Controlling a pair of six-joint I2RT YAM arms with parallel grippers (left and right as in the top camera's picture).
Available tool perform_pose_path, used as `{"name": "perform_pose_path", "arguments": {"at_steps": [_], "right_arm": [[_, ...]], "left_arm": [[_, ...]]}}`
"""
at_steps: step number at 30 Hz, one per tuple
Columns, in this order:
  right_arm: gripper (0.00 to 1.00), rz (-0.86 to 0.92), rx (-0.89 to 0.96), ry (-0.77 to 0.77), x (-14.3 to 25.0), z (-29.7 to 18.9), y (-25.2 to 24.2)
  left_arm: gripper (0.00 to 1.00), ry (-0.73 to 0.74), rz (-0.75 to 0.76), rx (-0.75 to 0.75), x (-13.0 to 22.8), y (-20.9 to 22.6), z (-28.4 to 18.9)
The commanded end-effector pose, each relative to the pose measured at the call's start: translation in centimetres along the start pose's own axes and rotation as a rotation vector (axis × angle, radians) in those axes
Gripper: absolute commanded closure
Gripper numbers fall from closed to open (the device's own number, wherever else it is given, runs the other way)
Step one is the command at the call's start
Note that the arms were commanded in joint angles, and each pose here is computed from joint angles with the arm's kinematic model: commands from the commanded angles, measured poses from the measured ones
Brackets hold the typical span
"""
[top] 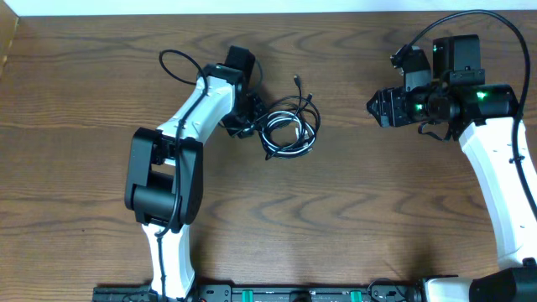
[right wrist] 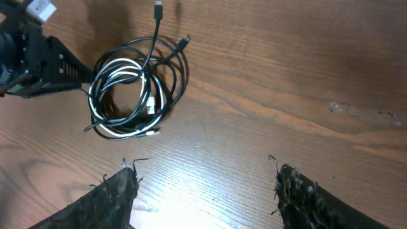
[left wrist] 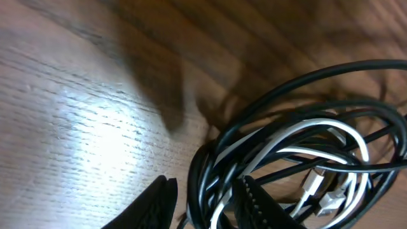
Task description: Untangle cables
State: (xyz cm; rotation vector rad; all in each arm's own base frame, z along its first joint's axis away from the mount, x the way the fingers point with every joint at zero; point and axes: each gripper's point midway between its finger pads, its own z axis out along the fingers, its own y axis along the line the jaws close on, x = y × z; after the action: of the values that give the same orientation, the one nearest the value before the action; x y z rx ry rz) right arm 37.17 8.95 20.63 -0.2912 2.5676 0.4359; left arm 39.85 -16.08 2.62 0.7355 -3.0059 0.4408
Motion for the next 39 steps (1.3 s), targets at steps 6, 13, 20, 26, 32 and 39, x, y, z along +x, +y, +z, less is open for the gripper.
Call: {"name": "perform_pose_path", "arguments": {"at_steps": [6, 13, 20, 26, 32, 39], "right_arm": [[0.34, 0.020, 0.001, -0.009, -0.4, -0.2, 0.0], [0.45, 0.001, -0.109, -0.038, -1.2, 0.1, 2.6], [0.51, 0.040, -0.177, -0.065, -2.4, 0.9, 5.0], [0.52, -0.036, -0.290, -0.101, -3.5, 1.5, 8.6], [0.55, -0.060, -0.323, -0.091, -3.5, 3.0, 10.6], [0.57, 0.002, -0.369, -0.009, -2.7, 7.3, 11.4]], "left_arm": [[0.93, -0.112, 0.018, -0.074, -2.1, 1.1, 0.5], [0.93, -0.092, 0.321, 0.416, 0.9, -9.0, -9.9], [0.93, -0.176, 0.407, 0.658, 4.3, -12.1, -20.2], [0.93, -0.214, 0.427, 0.729, 5.9, -12.4, -24.1], [0.93, -0.163, 0.446, 0.780, 7.0, -12.9, -24.6], [0.93, -0.102, 0.444, 0.838, 8.0, -13.4, -25.3]]}}
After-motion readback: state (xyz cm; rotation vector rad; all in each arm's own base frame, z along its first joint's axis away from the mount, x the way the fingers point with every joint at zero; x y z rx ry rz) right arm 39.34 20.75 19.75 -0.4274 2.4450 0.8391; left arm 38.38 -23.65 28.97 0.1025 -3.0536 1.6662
